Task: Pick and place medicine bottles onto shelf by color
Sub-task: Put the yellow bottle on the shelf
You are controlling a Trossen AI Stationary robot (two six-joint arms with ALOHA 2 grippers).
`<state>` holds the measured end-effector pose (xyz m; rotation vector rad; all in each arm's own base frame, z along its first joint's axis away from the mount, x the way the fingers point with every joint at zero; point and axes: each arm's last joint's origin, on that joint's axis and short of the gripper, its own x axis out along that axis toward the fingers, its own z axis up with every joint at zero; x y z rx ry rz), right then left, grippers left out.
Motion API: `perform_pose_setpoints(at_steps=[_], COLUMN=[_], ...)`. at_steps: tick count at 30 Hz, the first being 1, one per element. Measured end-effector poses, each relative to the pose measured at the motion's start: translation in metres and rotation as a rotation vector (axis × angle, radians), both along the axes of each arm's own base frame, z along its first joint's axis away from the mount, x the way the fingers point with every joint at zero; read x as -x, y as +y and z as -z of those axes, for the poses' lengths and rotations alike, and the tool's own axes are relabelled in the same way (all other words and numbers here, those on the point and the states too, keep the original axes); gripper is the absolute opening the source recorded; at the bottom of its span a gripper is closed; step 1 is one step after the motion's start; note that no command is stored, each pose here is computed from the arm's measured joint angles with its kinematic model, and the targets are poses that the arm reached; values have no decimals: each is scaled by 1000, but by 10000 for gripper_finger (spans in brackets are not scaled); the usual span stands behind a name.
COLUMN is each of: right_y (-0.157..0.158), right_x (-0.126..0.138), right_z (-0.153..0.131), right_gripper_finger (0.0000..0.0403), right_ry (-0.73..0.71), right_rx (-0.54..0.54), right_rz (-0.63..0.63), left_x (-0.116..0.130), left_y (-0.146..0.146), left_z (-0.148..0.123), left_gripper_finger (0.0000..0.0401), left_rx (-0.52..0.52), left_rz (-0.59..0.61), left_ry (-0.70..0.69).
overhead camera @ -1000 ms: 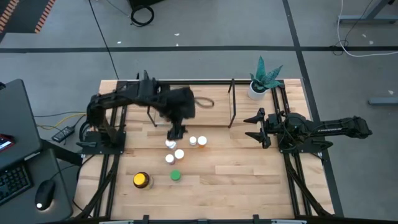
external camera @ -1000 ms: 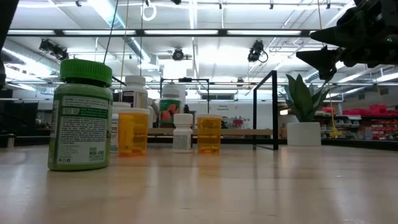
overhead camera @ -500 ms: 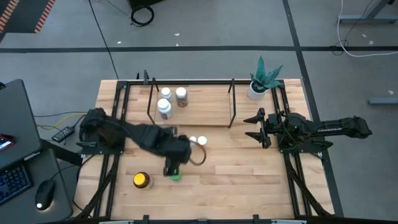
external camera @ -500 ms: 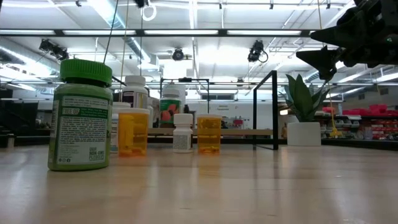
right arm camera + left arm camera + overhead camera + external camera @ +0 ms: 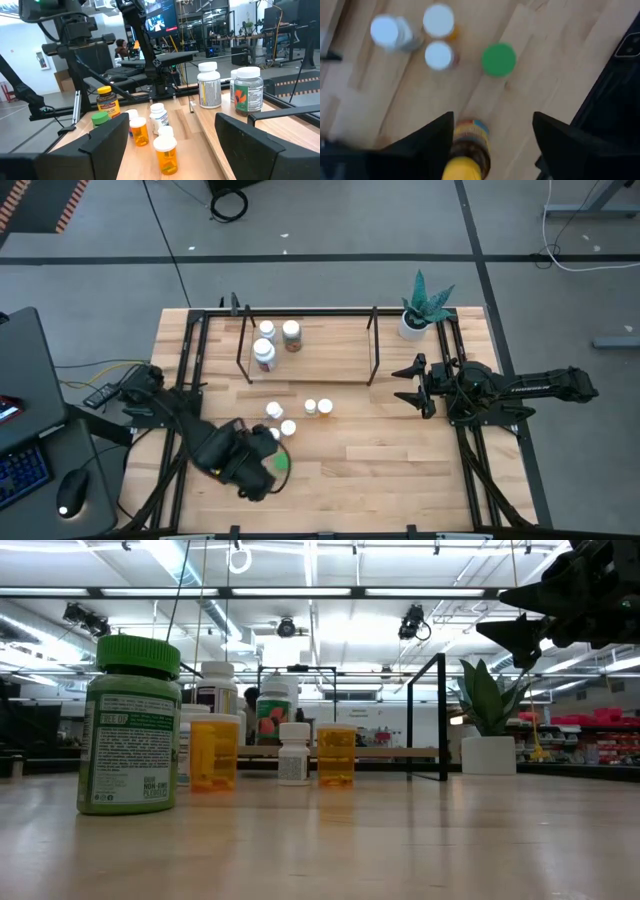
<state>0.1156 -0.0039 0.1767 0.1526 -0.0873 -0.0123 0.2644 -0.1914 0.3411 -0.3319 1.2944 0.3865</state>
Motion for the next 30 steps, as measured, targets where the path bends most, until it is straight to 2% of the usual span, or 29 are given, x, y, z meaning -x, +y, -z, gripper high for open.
perform_pose_setpoints(at_steps=[4, 8, 16, 30], right_y=[0, 0, 0, 0], right_x=[0, 0, 0, 0], right_z=[0, 0, 0, 0], right_gripper_finger=[303, 303, 303, 303], right_ry=[0, 0, 0, 0], right_rx=[0, 0, 0, 0], right_rz=[0, 0, 0, 0], left_x=[17, 31, 48, 51], left_y=[-11, -22, -32, -34], left_z=[8, 25, 55, 67], left_gripper_finger=[330, 351, 354, 353], left_rx=[-36, -74, -93, -100], left_rz=[-67, -92, -128, -139], left_ry=[55, 98, 203, 212])
